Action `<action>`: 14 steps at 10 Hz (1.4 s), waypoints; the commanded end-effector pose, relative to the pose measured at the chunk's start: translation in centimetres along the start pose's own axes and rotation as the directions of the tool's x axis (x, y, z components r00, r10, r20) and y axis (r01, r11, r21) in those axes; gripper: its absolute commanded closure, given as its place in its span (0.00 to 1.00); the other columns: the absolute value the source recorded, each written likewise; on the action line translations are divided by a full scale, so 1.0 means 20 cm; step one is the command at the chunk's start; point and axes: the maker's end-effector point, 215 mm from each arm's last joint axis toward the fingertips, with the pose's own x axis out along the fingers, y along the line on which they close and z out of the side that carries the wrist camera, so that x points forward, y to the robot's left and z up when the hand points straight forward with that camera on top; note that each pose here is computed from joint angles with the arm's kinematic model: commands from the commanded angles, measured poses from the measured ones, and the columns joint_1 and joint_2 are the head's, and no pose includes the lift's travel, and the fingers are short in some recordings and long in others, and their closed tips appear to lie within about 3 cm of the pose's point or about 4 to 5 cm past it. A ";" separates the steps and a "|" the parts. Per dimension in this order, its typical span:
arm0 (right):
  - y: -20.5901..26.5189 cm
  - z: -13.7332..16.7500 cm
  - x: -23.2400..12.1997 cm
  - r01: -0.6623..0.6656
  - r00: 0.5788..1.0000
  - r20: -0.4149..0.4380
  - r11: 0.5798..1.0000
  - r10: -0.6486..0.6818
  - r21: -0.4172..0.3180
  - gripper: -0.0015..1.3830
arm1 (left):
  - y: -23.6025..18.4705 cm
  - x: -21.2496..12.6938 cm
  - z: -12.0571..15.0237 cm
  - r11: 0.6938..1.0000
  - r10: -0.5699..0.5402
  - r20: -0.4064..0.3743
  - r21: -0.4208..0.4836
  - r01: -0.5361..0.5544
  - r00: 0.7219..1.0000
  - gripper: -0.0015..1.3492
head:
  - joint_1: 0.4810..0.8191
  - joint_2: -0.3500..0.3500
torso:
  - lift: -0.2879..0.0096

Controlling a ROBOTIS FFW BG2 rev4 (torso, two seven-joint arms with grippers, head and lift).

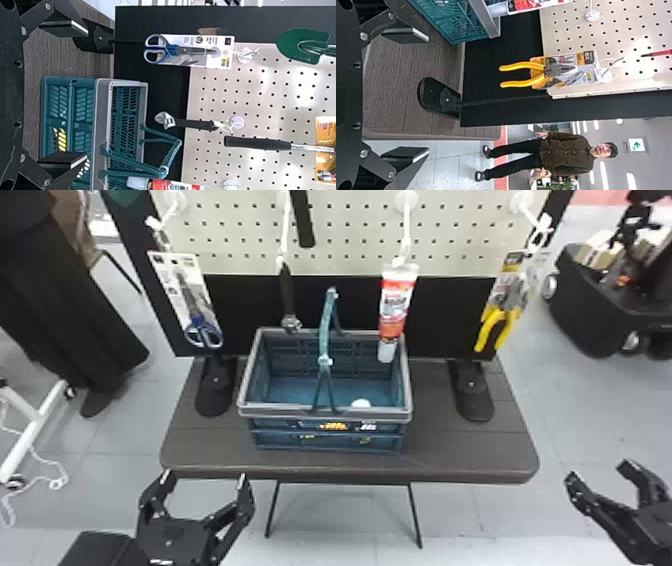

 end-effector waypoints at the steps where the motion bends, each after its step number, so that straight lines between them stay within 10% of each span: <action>1: 0.00 0.00 0.00 0.001 1.000 0.000 1.000 -0.001 0.001 0.21 | 0.00 0.00 0.00 1.000 -0.001 0.000 -0.001 0.001 1.000 0.15 | 1.00 0.51 | 0.63; 8: 0.03 0.01 0.04 -0.014 1.000 0.002 1.000 0.014 -0.007 0.21 | 0.00 0.01 0.01 1.000 -0.001 0.006 0.000 0.001 1.000 0.15 | 1.00 0.51 | 0.63; 14: 0.19 0.18 0.49 -0.148 0.988 0.052 0.989 0.147 0.006 0.21 | 0.01 0.01 0.02 1.000 0.000 0.012 -0.001 0.000 1.000 0.15 | 1.00 0.51 | 0.63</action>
